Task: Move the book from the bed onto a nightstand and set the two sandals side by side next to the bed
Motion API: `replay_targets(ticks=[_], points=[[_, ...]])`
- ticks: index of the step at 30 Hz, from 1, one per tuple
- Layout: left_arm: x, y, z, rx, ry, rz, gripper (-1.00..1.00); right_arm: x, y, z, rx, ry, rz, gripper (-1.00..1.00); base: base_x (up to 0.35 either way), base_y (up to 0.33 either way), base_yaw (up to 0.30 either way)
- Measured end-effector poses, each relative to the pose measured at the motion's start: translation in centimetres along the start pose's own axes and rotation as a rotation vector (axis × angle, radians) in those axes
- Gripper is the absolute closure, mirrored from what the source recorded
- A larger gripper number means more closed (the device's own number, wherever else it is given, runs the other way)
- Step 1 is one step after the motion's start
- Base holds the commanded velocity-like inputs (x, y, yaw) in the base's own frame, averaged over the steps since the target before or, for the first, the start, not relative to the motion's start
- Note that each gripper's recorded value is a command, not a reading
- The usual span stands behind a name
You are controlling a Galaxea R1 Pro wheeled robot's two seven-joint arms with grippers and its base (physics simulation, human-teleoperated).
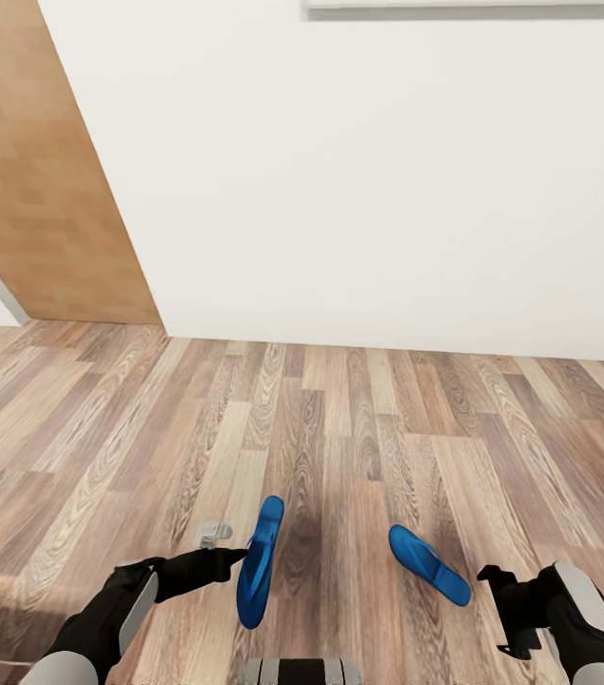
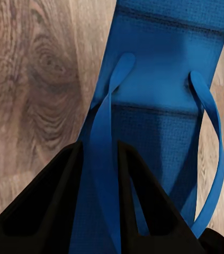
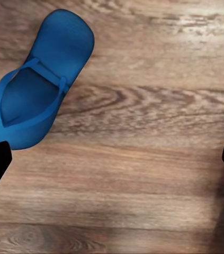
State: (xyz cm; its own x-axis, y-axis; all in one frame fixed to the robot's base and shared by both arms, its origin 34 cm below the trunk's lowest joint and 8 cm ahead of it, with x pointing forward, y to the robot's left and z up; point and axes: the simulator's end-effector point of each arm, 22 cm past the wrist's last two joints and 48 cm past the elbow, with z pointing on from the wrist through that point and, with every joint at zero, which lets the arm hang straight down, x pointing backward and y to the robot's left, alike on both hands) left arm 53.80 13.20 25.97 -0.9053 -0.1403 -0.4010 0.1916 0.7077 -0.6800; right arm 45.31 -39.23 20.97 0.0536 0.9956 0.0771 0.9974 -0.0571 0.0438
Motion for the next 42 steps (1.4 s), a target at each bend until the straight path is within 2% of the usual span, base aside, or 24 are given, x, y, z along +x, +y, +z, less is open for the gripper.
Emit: replay_targets(ticks=[7,10,11,13,17,18,19,21,24,33,42], points=[[0.9,1.1,0.2,-0.010,0.014,-0.021,1.00,-0.1,-0.8,0.9,0.024,-0.001,0.002,-1.00,0.000,0.000,0.000],[-0.2,2.7,-1.1,-0.037,-0.014,-0.030,1.00,-0.1,-0.8,1.0,0.024,-0.001,0.001,-1.00,0.000,0.000,0.000],[-1.0,3.7,-2.0,-0.051,-0.036,-0.039,1.00,-0.1,-0.8,1.0,0.024,-0.001,0.001,-1.00,0.000,0.000,0.000],[-3.7,5.5,-4.1,-0.075,-0.116,-0.067,1.00,-0.1,-0.8,0.9,0.024,-0.002,0.002,-1.00,0.000,0.000,0.000],[-9.7,8.0,-8.6,-0.079,-0.305,-0.172,1.00,-0.2,-0.8,0.9,0.024,-0.002,0.002,-1.00,0.000,0.000,0.000],[-11.6,8.9,-10.5,-0.075,-0.351,-0.207,1.00,-0.2,-0.8,0.9,0.024,-0.002,0.002,-1.00,0.000,0.000,0.000],[-12.2,9.2,-11.1,-0.073,-0.362,-0.219,1.00,-0.2,-0.8,1.0,0.025,-0.002,0.002,-1.00,0.000,0.000,0.000],[-14.1,9.5,-12.9,-0.041,-0.421,-0.279,1.00,-0.2,-0.9,1.0,0.026,-0.001,0.003,-1.00,0.000,0.000,0.000],[-15.5,9.3,-14.0,-0.004,-0.471,-0.325,1.00,-0.1,-0.9,1.0,0.027,0.000,0.003,-1.00,0.000,0.000,0.000],[-16.1,9.0,-14.1,0.017,-0.493,-0.350,1.00,-0.2,-0.9,1.0,0.027,-0.002,0.003,-1.00,0.000,0.000,0.000],[-14.4,9.8,-12.1,0.013,-0.462,-0.381,1.00,-1.2,-2.1,2.1,0.064,-0.016,0.006,-1.00,0.000,0.000,0.000]])
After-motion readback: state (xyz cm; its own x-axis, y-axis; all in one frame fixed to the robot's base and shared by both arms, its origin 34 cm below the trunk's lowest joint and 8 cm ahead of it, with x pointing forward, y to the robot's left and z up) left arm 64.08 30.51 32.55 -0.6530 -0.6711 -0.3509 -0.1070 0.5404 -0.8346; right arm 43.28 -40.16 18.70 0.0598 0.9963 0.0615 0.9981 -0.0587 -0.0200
